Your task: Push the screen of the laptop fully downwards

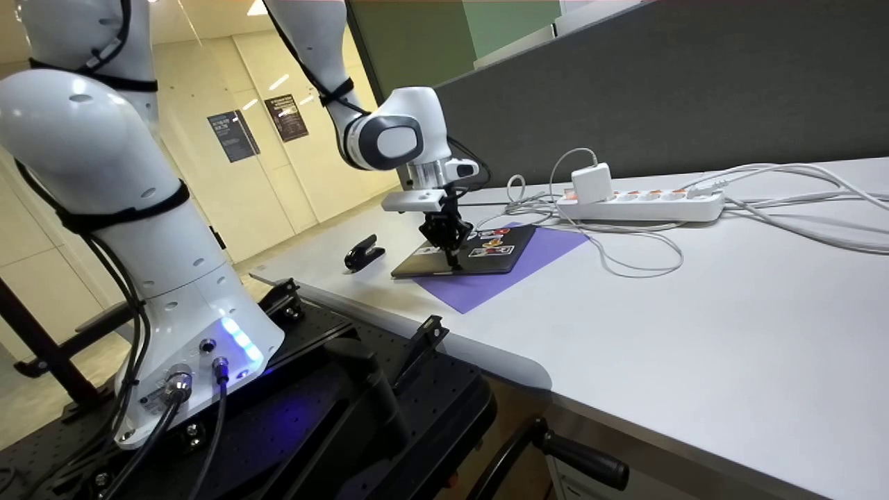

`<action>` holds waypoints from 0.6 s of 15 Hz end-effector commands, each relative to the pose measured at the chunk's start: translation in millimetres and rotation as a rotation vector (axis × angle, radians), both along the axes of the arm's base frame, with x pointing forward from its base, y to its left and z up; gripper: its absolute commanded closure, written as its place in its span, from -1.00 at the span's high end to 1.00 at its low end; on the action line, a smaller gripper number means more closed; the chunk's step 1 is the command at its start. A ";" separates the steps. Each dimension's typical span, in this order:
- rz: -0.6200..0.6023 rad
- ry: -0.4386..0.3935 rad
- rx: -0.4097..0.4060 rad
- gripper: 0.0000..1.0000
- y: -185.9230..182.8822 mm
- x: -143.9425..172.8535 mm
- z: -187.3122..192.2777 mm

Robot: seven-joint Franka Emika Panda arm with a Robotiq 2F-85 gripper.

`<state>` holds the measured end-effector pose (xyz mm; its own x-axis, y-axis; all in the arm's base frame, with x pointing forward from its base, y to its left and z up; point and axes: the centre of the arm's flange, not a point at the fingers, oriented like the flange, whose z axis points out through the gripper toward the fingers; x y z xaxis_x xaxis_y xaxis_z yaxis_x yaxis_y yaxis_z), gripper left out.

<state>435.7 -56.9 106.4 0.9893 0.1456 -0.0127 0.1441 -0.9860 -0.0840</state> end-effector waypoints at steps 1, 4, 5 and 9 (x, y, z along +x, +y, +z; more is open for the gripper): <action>-0.025 -0.030 -0.028 -1.00 10.5 5.7 35.1; -0.028 -0.041 -0.031 -1.00 19.0 12.9 70.9; -0.033 -0.039 -0.033 -1.00 21.1 14.7 81.7; -0.012 -0.056 -0.039 -1.00 28.4 18.8 126.4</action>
